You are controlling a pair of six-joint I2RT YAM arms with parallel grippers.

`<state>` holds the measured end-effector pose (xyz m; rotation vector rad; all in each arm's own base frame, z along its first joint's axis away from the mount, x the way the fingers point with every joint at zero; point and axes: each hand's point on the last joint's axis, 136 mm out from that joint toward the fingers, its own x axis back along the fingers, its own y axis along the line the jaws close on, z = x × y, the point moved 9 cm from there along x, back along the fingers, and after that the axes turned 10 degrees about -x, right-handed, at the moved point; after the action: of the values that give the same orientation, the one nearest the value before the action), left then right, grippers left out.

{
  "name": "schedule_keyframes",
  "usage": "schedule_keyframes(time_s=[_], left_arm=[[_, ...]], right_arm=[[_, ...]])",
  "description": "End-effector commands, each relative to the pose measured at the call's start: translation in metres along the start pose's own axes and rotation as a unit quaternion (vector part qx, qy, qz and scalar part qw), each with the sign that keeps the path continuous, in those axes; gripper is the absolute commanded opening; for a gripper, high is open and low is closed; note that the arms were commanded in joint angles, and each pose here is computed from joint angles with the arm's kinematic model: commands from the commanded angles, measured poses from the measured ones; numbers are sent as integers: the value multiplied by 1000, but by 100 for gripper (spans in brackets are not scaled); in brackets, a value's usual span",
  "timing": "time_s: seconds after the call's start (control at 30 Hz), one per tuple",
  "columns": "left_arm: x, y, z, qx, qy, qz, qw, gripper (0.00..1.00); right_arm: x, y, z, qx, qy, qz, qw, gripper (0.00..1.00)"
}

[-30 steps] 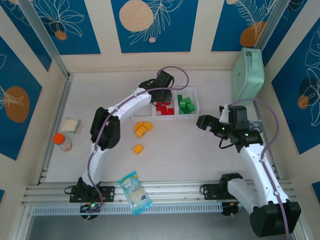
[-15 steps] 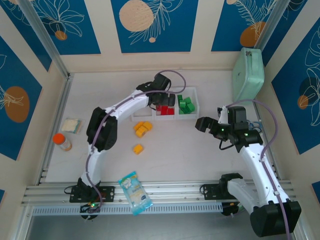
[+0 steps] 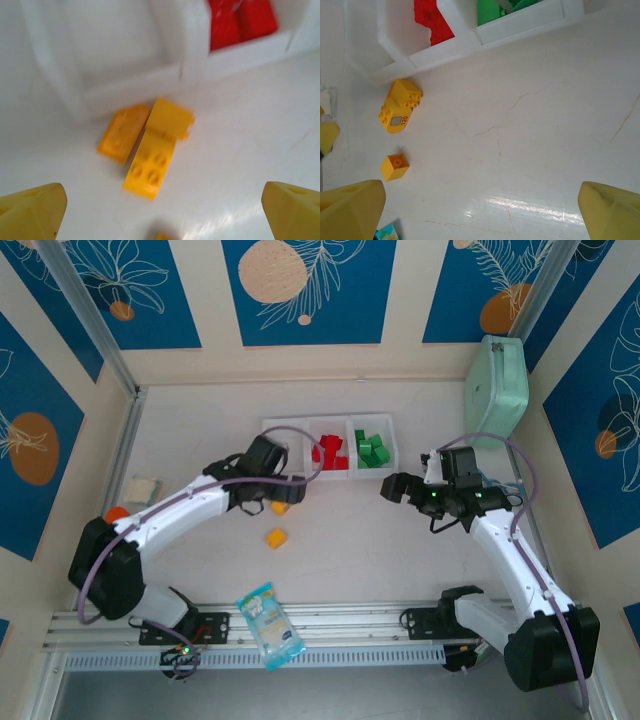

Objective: Sort the legos into containers by color
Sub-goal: Pick up the lego from the middle-left of the table.

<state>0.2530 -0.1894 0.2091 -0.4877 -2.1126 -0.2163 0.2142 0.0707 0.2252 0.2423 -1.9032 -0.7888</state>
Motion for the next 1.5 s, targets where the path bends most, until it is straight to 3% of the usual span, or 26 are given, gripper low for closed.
schedule_keyframes(time_s=[0.0, 0.3, 0.53, 0.83, 1.1, 1.47], left_arm=[[7, 1, 34, -10, 44, 19, 999, 99], [-13, -5, 65, -45, 114, 58, 991, 97], [-33, -12, 75, -50, 152, 81, 984, 77], [-52, -21, 87, -74, 191, 90, 975, 67], [-67, -24, 92, -74, 215, 79, 971, 48], [-69, -21, 96, -43, 210, 54, 975, 24]], right_arm=[[-2, 18, -10, 14, -1, -19, 1000, 99], [-16, 40, -7, 39, 14, -10, 999, 99], [-10, 39, -4, 47, 5, 9, 999, 99], [-4, 36, -9, 45, -6, 15, 999, 99], [-4, 43, -13, 49, -4, 7, 999, 99], [-14, 47, -21, 49, 3, 5, 999, 99]])
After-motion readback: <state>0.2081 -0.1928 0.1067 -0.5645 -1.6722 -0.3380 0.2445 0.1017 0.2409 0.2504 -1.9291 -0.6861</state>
